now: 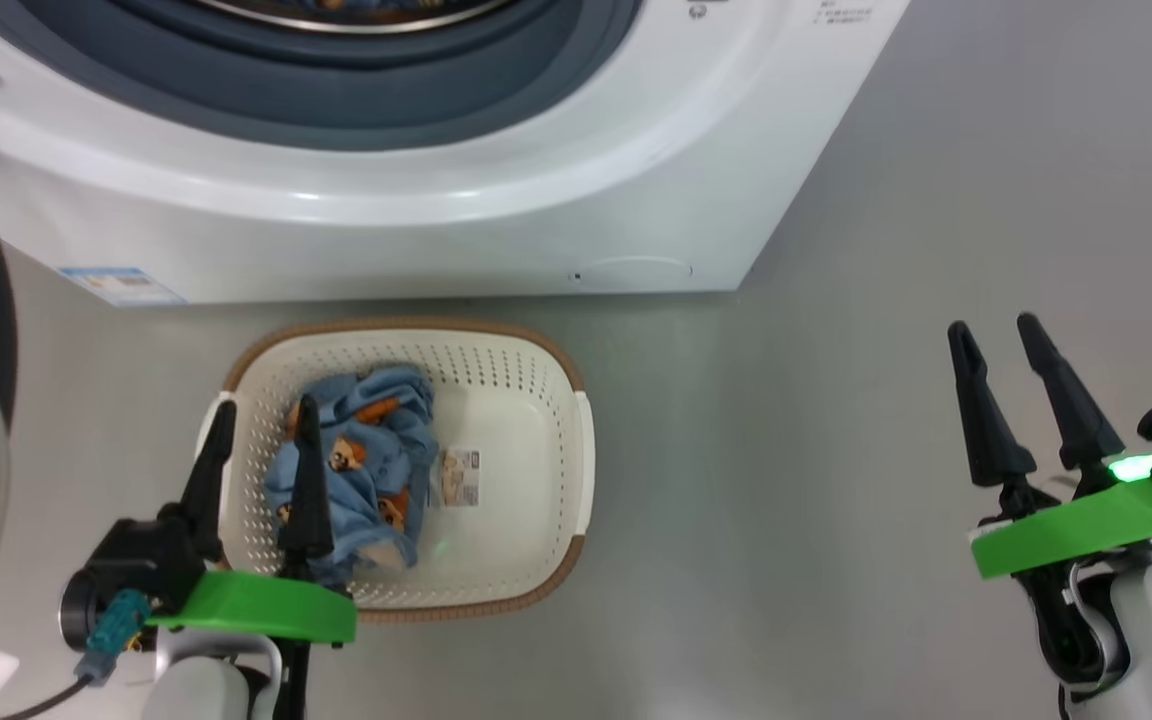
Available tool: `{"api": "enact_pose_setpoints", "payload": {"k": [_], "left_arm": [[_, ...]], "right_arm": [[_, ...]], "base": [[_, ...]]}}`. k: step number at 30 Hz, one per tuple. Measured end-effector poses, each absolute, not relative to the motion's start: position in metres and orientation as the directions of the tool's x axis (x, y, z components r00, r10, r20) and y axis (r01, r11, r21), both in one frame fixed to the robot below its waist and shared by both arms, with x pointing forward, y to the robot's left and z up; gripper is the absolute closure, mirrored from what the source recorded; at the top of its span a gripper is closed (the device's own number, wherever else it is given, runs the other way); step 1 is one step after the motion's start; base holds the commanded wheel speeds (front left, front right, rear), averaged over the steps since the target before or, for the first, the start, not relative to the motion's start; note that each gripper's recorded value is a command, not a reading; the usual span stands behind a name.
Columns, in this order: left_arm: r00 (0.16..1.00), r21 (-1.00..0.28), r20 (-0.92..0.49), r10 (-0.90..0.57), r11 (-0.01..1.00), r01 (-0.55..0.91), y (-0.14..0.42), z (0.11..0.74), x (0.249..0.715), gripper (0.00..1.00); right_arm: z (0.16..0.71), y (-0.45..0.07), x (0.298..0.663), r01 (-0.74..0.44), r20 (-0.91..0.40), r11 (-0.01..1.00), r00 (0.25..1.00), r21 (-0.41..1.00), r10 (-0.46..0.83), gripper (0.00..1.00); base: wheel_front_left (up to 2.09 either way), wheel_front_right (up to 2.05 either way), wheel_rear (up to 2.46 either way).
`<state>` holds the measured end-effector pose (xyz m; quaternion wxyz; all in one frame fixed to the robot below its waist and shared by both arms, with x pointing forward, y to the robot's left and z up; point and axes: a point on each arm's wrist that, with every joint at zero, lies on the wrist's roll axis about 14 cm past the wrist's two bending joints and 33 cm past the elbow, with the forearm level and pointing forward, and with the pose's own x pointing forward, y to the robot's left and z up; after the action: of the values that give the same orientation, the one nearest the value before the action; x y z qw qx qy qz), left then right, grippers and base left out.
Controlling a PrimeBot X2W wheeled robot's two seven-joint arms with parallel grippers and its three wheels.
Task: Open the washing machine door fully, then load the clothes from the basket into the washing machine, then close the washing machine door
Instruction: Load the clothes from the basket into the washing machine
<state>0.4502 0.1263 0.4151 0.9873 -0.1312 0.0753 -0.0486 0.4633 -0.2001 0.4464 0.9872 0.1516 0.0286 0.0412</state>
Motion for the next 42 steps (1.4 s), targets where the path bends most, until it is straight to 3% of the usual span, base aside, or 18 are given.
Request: {"api": "enact_pose_setpoints", "payload": {"k": [17,42], "left_arm": [[0.931,-0.273,-0.332,-0.150,0.960,0.058,0.116,0.328,0.478,0.00],[0.735,-0.228,-0.663,-0.141,0.973,-0.019,0.121,0.175,0.503,0.00]], "right_arm": [[0.410,-0.204,0.493,-0.055,-0.091,0.951,0.992,0.305,0.087,0.00],[0.347,-0.218,0.517,0.006,-0.179,0.954,0.983,0.300,0.050,0.00]], "base": [[0.00,0.00,0.00],[0.00,0.00,0.00]]}}
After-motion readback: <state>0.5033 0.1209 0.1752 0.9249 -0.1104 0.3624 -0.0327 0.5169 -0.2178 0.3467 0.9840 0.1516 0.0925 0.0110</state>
